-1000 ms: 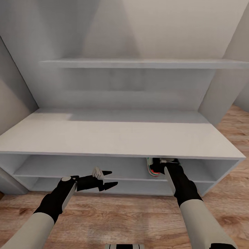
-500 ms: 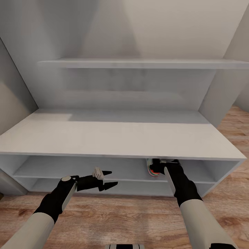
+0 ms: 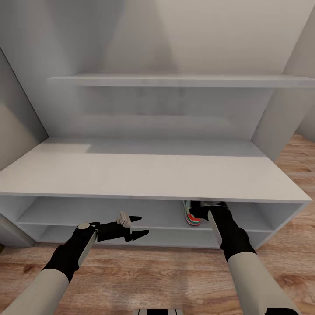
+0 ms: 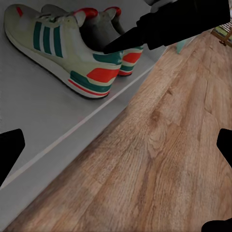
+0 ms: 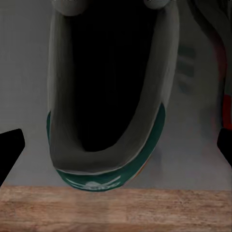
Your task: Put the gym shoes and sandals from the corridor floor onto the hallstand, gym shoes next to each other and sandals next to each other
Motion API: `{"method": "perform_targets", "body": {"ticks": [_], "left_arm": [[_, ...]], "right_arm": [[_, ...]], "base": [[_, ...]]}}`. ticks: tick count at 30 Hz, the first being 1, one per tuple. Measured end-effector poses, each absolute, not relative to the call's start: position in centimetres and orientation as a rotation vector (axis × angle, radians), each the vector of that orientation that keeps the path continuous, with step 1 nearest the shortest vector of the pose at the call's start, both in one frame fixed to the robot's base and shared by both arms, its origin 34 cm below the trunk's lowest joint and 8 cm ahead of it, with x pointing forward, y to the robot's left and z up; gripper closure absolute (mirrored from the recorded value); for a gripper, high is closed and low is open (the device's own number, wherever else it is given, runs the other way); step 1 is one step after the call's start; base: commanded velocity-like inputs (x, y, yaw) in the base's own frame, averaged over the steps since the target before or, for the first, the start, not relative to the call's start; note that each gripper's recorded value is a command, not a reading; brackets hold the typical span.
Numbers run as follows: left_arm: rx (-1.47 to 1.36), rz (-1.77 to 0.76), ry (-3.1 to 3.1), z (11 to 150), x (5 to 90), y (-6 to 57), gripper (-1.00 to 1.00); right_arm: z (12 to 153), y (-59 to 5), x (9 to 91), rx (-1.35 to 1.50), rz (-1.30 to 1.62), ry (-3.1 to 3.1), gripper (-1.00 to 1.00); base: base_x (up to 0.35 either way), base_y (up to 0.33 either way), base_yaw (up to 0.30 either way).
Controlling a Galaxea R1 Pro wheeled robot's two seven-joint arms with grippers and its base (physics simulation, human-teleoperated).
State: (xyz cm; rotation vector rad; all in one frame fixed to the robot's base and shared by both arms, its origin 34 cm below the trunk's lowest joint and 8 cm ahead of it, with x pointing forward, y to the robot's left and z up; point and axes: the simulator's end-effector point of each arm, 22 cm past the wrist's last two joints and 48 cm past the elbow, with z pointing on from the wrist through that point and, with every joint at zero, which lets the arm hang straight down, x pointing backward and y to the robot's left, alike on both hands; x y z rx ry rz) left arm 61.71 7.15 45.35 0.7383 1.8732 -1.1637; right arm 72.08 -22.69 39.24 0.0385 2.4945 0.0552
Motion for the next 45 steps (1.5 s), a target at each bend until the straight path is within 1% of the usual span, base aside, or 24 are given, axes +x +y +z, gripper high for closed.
{"method": "perform_targets", "body": {"ticks": [6, 30, 45], "left_arm": [[0.739, -1.164, 1.873, 45.33, 61.71, 7.15, -1.00], [0.738, -1.163, 1.875, 45.28, 61.72, 7.23, -1.00], [0.737, -1.158, 1.878, 45.24, 61.75, 7.28, -1.00]], "right_arm": [[39.20, -22.70, 72.08, 0.038, 0.055, 2.495, -1.00], [39.12, -22.50, 72.00, 0.032, 0.058, 2.497, -1.00], [38.79, -22.43, 71.53, 0.030, 0.059, 2.503, -1.00]], "base": [[-0.117, 0.000, 0.000], [-0.328, 0.000, 0.000], [-0.037, 0.000, 0.000]]}}
